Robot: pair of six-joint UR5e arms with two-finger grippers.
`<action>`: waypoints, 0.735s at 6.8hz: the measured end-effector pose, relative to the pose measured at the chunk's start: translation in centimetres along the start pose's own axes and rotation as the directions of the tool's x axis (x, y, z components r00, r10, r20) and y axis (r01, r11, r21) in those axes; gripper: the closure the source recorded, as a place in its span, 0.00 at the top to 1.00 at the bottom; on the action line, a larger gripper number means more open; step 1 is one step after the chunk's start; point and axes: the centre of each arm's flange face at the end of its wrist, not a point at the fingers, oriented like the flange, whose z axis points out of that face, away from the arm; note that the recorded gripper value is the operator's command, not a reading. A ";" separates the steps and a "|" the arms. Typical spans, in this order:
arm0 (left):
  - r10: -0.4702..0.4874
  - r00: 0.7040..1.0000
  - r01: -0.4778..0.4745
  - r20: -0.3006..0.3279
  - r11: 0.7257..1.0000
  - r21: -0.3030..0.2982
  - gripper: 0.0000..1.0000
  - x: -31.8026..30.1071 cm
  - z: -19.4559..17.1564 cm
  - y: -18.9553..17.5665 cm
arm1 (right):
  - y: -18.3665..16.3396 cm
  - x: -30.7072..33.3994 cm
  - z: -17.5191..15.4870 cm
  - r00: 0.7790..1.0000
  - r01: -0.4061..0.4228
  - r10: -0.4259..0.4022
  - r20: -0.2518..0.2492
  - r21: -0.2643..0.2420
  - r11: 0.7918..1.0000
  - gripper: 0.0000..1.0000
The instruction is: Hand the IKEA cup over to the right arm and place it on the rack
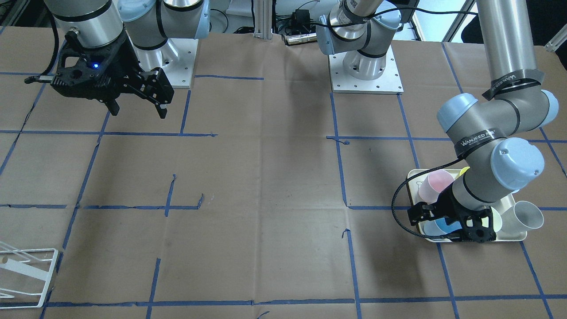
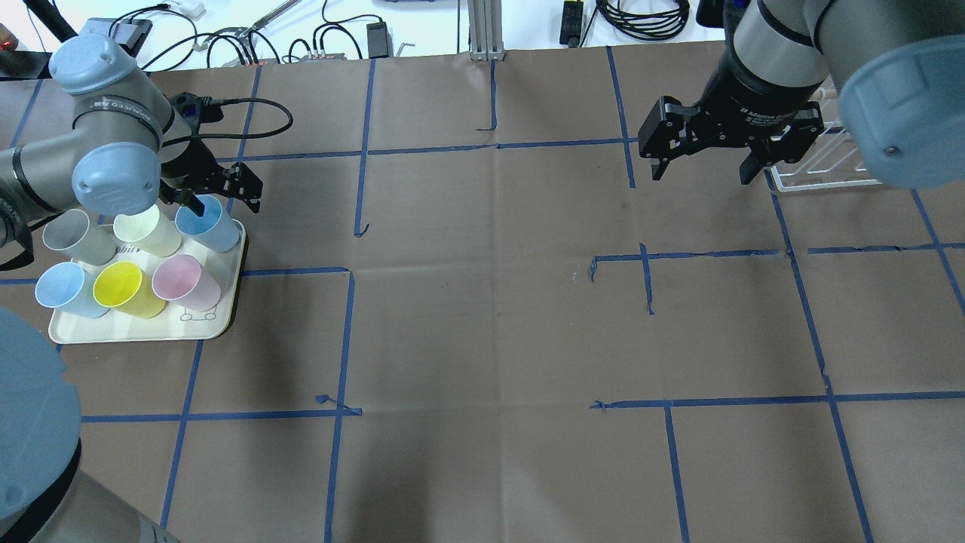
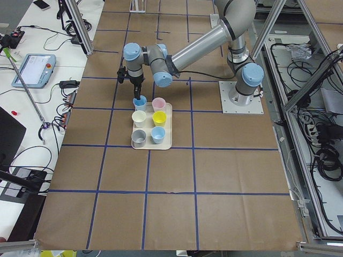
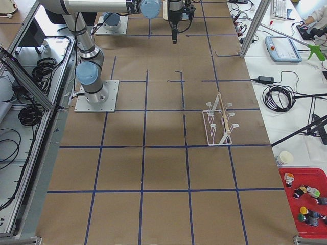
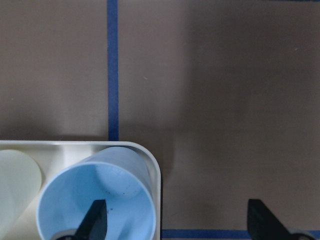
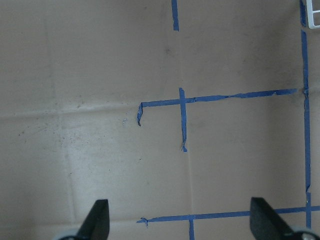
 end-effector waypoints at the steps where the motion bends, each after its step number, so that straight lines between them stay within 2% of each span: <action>1: 0.005 1.000 -0.005 -0.003 1.000 -0.014 0.99 0.0 0.8 0.4 | 0.0 0.0 0.0 1.000 0.000 0.000 0.001 0.000 1.000 1.00; 2: 0.016 1.000 -0.016 -0.002 1.000 -0.019 0.99 -0.1 1.1 0.5 | 0.0 0.0 0.0 1.000 0.000 0.000 0.001 -0.001 1.000 1.00; 3: 0.030 1.000 -0.030 0.002 0.999 -0.018 0.90 -0.3 1.1 0.5 | 0.0 0.0 0.1 1.000 0.001 -0.001 0.000 -0.002 1.000 1.00; 4: 0.036 0.999 -0.036 0.003 0.999 -0.017 0.74 -0.5 1.1 0.5 | 0.0 0.0 0.1 1.000 0.001 -0.001 -0.001 -0.003 1.000 1.00; 5: 0.038 0.999 -0.038 0.005 0.999 -0.015 0.49 -0.7 1.0 0.4 | 0.0 0.1 0.1 1.000 0.001 -0.001 -0.001 -0.003 1.000 1.00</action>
